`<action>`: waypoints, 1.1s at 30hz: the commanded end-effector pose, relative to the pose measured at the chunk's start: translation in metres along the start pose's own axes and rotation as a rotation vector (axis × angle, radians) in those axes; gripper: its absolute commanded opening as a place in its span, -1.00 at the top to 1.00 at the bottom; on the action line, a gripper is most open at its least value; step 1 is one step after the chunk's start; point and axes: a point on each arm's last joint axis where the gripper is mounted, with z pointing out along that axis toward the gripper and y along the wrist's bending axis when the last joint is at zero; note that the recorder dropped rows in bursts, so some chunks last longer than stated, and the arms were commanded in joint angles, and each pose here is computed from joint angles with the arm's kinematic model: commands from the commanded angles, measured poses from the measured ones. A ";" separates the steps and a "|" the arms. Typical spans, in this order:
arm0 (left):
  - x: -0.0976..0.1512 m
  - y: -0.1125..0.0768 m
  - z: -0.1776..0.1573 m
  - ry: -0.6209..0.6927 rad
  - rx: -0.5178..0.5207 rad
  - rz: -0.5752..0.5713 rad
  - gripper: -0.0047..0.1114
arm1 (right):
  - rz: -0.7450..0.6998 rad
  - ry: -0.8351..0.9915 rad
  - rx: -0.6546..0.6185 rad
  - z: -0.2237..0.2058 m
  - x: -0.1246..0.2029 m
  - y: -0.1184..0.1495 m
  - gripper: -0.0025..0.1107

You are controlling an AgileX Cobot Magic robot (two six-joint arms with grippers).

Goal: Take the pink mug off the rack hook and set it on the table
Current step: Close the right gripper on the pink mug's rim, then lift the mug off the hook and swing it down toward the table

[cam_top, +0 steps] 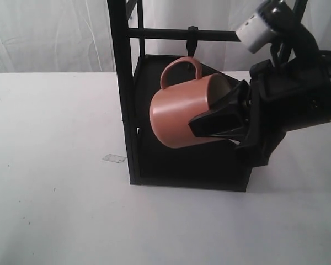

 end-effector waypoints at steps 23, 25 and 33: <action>0.001 0.000 0.000 -0.004 -0.001 -0.002 0.92 | -0.282 0.158 -0.004 0.021 -0.003 0.053 0.96; 0.001 0.000 0.000 -0.004 -0.001 -0.002 0.92 | -0.287 0.173 0.012 0.029 0.002 0.059 0.96; 0.001 0.000 0.000 -0.004 -0.001 -0.002 0.92 | -0.157 0.161 -0.063 0.049 0.016 0.097 0.96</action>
